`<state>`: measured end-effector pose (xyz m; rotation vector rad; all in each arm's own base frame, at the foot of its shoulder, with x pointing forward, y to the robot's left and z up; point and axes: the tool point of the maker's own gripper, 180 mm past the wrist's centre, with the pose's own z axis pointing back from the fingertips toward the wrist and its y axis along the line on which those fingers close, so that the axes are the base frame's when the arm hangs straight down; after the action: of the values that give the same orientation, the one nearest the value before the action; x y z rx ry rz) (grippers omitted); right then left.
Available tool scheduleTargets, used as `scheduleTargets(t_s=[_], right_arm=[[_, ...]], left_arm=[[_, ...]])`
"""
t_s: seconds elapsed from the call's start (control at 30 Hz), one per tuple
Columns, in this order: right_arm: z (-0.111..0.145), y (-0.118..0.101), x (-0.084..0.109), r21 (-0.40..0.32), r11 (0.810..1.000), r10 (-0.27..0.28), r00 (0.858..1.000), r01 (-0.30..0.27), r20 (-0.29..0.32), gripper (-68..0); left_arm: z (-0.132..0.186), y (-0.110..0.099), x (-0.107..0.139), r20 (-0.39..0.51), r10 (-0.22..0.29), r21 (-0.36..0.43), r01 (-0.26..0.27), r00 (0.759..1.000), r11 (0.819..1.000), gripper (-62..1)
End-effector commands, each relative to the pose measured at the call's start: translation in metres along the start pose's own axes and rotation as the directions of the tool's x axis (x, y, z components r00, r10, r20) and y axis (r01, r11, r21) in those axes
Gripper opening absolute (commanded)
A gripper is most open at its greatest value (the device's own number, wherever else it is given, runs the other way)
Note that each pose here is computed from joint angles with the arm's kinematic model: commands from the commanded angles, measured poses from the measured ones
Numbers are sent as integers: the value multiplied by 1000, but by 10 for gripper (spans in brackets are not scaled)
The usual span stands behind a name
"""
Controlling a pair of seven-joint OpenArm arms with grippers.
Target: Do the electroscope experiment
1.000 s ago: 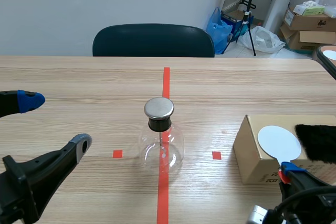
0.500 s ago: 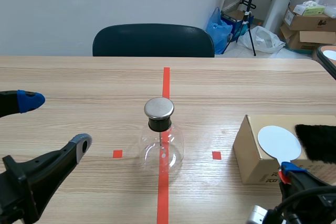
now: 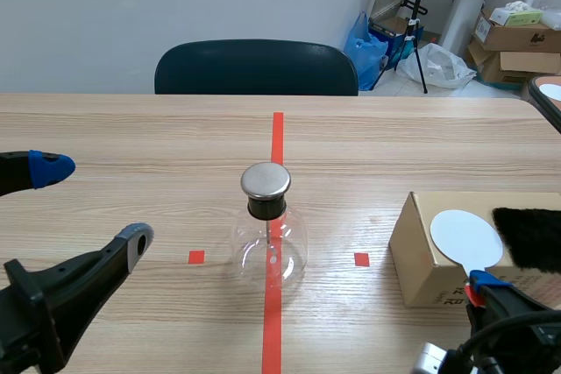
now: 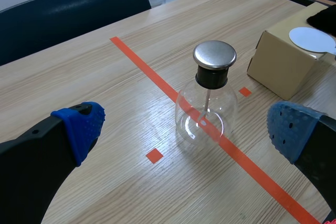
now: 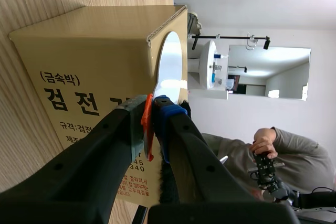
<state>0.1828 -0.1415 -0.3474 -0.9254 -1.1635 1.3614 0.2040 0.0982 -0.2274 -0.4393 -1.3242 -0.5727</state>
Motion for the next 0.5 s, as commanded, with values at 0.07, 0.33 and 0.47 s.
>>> scheduleTargets(t_s=[0.07, 0.33, 0.47], right_arm=[[-3, -7, -4, -22, 1000, 11, 1000, -12, -10, -664], [-3, -7, -3, -22, 1000, 13, 1000, -13, 0, -664], [-4, -15, -3, -62, 998, 21, 1000, -21, -3, -662]], left_arm=[[-1, -4, 10, 35, 4, -12, -3, 999, 1000, 14], [-1, -4, 10, 35, 4, -12, -3, 999, 1000, 14], [-1, -4, 10, 35, 4, -12, -3, 999, 1000, 14]])
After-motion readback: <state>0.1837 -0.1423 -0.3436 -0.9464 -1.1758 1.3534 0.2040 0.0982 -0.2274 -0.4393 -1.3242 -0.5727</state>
